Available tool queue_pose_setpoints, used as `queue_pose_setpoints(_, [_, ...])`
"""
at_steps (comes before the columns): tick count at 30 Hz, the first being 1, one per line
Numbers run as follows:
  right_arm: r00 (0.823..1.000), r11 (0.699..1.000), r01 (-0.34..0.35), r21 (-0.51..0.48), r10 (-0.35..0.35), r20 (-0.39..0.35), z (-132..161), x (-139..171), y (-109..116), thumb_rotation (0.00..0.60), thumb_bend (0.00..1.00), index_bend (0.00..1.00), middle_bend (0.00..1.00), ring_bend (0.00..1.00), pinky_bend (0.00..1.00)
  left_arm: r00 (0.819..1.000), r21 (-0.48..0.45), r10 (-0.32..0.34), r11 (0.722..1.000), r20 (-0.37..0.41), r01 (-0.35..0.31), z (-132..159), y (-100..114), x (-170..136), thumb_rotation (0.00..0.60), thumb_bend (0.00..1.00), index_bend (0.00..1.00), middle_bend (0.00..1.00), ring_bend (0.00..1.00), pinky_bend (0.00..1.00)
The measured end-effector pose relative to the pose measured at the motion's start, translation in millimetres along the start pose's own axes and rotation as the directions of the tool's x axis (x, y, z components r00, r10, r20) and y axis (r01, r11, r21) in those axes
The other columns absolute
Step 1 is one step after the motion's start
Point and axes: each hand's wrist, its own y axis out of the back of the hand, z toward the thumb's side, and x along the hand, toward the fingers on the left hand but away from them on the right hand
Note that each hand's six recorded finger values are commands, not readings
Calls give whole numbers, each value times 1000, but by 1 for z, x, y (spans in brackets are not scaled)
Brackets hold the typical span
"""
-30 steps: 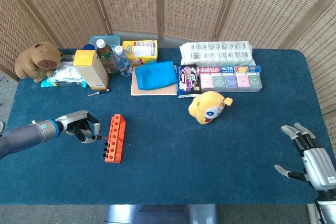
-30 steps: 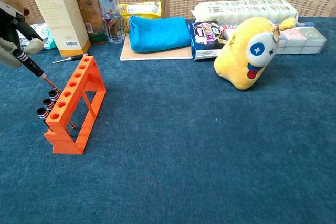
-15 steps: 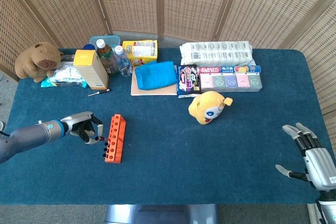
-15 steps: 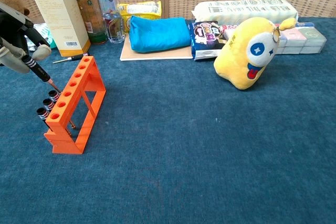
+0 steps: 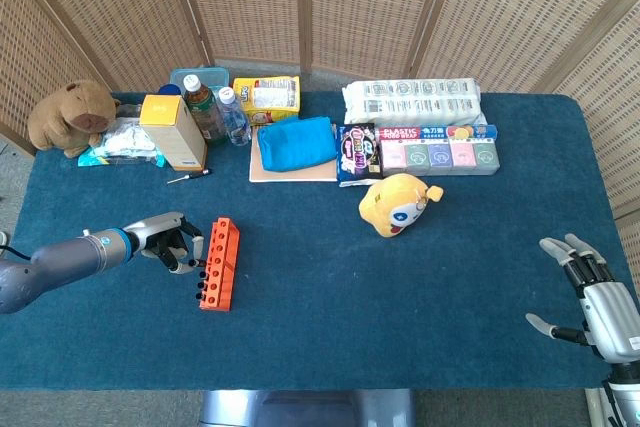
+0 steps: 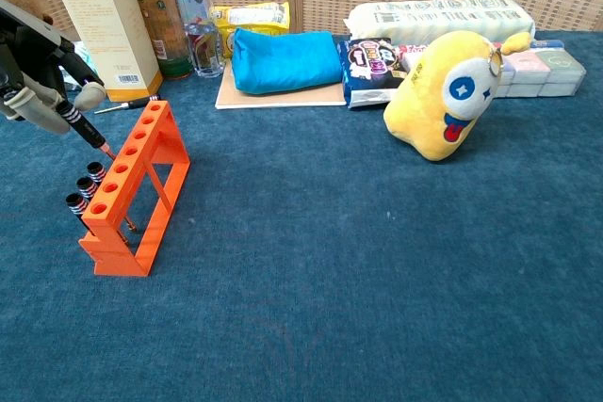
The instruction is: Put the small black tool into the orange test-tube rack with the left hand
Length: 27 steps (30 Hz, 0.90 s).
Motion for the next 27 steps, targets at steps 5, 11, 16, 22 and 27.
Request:
queue_pose_setpoints(5, [1000, 1000, 1, -2, -1, -2, 0, 0, 1, 594, 0, 107, 157, 48, 63, 1000, 8, -2, 1000, -9, 2, 0, 0, -2, 600, 398, 643, 1000, 1000, 1000])
queue_pose_setpoints(11, [1000, 1000, 1, -2, -1, -3, 0, 1, 1, 595, 0, 107, 157, 48, 63, 1000, 13, -8, 1000, -17, 8, -1, -3, 1, 600, 397, 642, 1000, 1000, 1000])
queue_pose_setpoints(16, [1000, 1000, 2, -4, -2, 0, 0, 0, 2, 594, 0, 107, 157, 49, 63, 1000, 16, -9, 1000, -25, 9, -2, -3, 6, 600, 397, 643, 1000, 1000, 1000])
queue_pose_setpoints(22, [1000, 1000, 3, -5, -3, 0, 0, 0, 2, 593, 0, 107, 157, 49, 63, 1000, 19, -5, 1000, -29, 5, -2, -3, 8, 600, 397, 642, 1000, 1000, 1000])
queue_pose_setpoints(27, [1000, 1000, 3, -7, -3, -1, 0, 1, 3, 595, 0, 107, 157, 48, 64, 1000, 16, 1, 1000, -26, -1, -1, -3, 9, 600, 398, 643, 1000, 1000, 1000])
